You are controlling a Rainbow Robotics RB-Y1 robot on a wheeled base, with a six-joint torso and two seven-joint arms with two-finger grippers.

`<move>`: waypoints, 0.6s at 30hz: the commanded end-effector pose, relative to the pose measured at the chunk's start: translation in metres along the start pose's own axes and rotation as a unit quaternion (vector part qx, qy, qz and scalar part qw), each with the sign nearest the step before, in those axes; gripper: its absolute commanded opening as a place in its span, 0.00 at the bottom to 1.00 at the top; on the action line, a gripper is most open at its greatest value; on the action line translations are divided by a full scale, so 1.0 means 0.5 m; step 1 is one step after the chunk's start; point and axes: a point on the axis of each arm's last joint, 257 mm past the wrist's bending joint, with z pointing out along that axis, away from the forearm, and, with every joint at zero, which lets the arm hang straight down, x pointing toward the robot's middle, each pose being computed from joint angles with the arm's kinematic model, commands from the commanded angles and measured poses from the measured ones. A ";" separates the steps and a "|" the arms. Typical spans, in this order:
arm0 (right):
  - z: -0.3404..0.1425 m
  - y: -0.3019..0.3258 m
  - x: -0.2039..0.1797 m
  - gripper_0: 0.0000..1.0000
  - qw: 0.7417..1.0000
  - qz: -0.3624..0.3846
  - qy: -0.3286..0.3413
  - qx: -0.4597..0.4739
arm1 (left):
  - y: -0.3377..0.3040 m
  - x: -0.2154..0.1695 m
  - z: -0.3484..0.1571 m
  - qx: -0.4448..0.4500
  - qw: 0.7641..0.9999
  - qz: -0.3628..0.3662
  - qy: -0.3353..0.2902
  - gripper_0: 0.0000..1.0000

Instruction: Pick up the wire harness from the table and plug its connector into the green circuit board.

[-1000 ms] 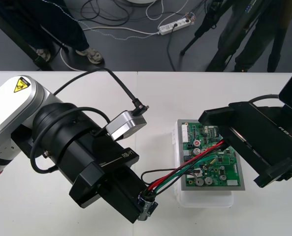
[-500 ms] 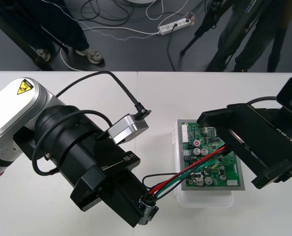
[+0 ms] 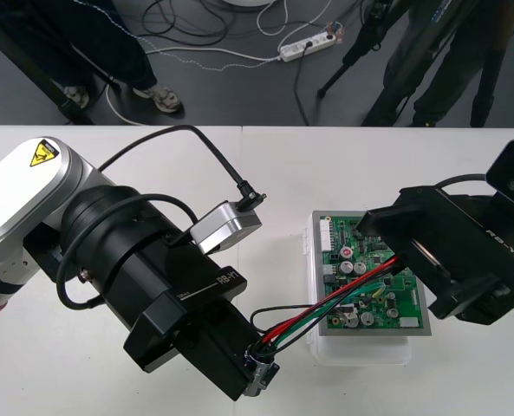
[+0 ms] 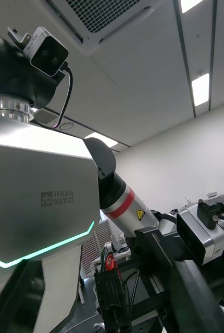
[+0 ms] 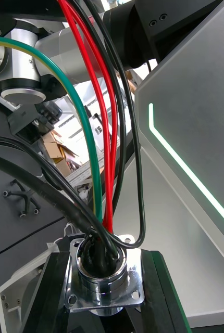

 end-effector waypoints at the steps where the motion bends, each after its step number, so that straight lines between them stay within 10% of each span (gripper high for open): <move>1: 0.018 0.015 0.007 0.00 1.000 -0.007 -0.007 -0.016 | -0.029 0.000 0.011 0.021 0.999 -0.003 0.027 0.00; 18: 0.018 0.011 -0.004 0.00 1.000 -0.021 -0.014 -0.014 | -0.029 -0.001 0.010 0.021 0.999 -0.004 0.026 0.00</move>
